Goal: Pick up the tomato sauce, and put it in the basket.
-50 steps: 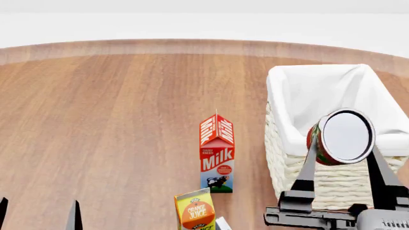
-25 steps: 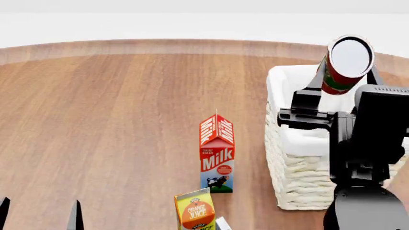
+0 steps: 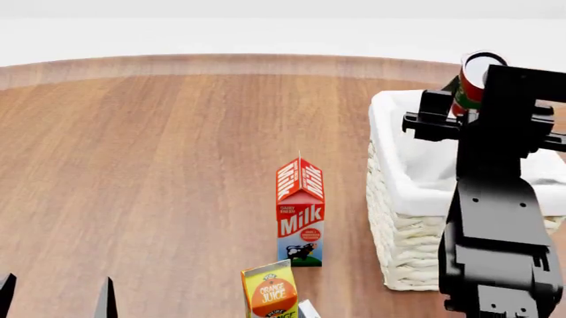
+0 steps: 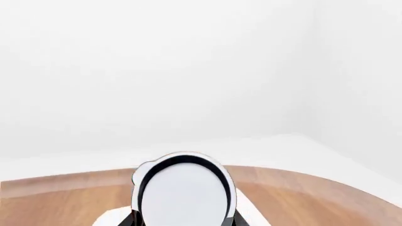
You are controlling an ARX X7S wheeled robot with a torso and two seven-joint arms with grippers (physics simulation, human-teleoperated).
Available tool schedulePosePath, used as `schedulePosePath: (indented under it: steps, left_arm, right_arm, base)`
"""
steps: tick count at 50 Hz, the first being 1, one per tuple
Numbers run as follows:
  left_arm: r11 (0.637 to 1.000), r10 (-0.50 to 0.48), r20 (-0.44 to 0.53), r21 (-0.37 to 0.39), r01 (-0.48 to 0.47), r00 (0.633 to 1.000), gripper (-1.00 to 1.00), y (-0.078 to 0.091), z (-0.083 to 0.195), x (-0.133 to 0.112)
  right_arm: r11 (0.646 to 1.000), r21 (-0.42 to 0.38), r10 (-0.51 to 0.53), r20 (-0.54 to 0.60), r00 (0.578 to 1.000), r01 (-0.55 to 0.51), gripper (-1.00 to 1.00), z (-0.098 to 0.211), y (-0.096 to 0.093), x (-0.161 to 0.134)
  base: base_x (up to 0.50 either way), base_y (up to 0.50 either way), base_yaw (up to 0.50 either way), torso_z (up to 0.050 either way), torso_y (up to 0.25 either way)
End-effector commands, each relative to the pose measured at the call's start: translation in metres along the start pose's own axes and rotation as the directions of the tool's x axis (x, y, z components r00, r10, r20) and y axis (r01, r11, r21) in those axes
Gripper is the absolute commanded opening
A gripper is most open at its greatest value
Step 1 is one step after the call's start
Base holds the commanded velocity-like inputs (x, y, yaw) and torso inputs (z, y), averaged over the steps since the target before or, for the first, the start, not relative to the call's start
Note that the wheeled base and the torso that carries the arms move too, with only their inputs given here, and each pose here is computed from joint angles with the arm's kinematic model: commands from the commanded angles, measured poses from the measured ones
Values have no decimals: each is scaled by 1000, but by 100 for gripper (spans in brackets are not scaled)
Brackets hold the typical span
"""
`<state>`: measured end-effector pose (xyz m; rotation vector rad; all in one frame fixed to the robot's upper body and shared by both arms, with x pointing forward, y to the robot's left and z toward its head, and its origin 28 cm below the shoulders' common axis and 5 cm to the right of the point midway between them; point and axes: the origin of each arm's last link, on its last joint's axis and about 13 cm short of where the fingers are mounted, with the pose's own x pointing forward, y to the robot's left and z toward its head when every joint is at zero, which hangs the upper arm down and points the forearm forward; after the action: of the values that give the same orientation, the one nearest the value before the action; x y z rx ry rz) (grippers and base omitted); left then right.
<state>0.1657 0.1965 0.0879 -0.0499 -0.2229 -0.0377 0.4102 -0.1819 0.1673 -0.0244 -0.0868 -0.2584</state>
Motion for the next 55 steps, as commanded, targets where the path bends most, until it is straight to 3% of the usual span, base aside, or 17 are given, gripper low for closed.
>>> schedulePosePath:
  steps: [1,5,6,9,26,43,44,55]
  left_arm:
    - [1000,0,-4,0,0,1000,100,0,-1,1]
    - [1000,0,-5,-1,0,1000,100,0,-2,1]
    - [1000,-1,-4,-1,1,1000,100,0,-1,1]
    - [1000,-2,-2,0,2,1000,100,0,-1,1]
    - [1000,-11,-11,0,11,1000,100,-2,-3,1]
    - [1000,-7,-12,0,7,1000,100,-1,-4,0]
    - [1000,-7,-11,-1,7,1000,100,-1,-3,0]
    - [1000,-8,-11,-2,8,1000,100,-1,-3,0]
  right_arm:
    - [998,-64,-10,-89,996,5,-100,2,2,11]
    - [997,-78,-27,-130,991,17,-100,-4,1,8]
    - [992,-126,-43,-151,988,23,-100,-6,1,7]
    - [996,-83,-58,-172,983,44,-100,-8,-1,7]
    - [993,-100,-80,-262,962,55,-100,-32,-6,-3]
    - [994,-100,-75,-278,958,49,-100,-39,-6,-6]
    - [994,-98,-72,-278,958,46,100,-39,-6,-7]
    - [996,-78,-58,-259,964,39,100,-35,-6,-5]
  base:
    - [0,0,0,0,0]
    - [0,0,0,0,0]
    - [0,0,0,0,0]
    - [0,0,0,0,0]
    - [0,0,0,0,1]
    - [0,0,0,0,0]
    - [0,0,0,0,0]
    - [0,0,0,0,0]
